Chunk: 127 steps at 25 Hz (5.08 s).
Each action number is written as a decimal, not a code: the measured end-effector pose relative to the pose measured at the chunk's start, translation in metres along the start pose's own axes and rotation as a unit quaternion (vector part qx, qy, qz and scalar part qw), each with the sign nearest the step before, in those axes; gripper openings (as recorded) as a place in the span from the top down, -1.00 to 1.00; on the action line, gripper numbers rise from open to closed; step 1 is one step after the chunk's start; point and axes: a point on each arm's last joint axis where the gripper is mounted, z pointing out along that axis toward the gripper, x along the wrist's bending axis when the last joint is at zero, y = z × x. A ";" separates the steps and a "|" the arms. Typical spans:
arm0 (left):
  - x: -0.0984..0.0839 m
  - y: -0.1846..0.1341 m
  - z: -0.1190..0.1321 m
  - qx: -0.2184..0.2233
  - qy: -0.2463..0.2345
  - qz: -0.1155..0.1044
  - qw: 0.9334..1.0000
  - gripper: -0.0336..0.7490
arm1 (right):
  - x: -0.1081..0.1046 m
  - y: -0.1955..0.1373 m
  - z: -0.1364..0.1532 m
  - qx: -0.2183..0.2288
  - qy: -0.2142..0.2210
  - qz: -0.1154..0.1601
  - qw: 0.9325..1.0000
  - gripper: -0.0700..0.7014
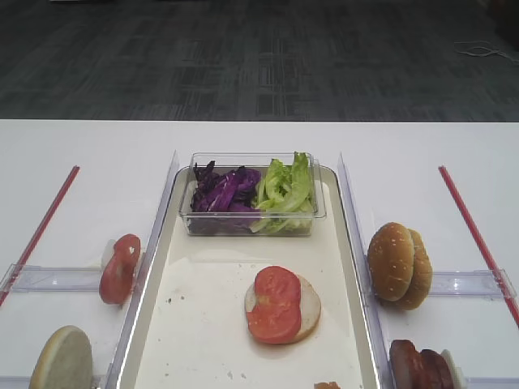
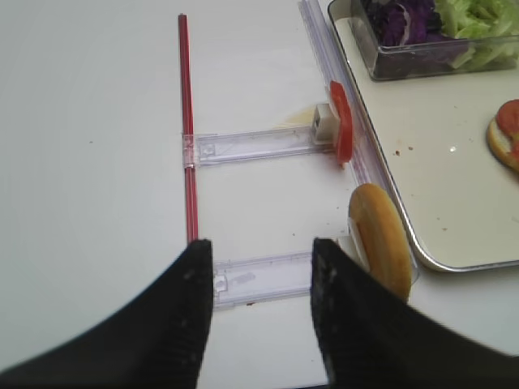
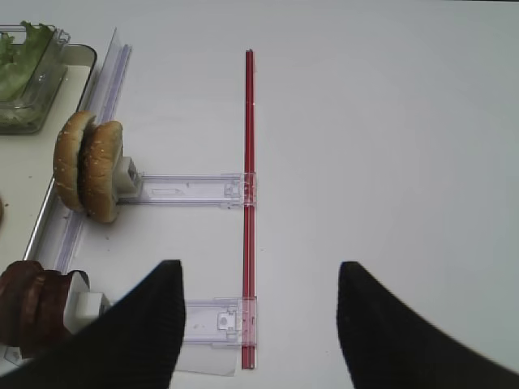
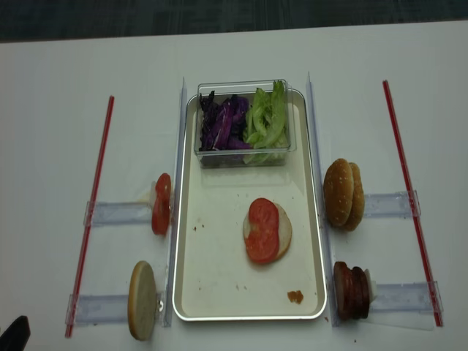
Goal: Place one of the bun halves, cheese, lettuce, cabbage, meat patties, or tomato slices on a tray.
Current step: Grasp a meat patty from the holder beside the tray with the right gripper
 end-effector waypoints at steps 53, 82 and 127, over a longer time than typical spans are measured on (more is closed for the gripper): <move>0.000 0.000 0.000 0.000 0.000 0.000 1.000 0.25 | 0.010 0.130 0.080 0.290 0.032 0.082 0.953 -0.31; 0.000 0.000 0.000 0.000 0.000 0.000 1.000 0.26 | 0.086 0.119 0.102 0.405 0.130 0.079 0.902 -0.31; 0.000 0.000 0.000 0.000 0.000 0.000 1.000 0.27 | 0.147 0.067 0.164 0.484 0.075 0.044 0.871 -0.31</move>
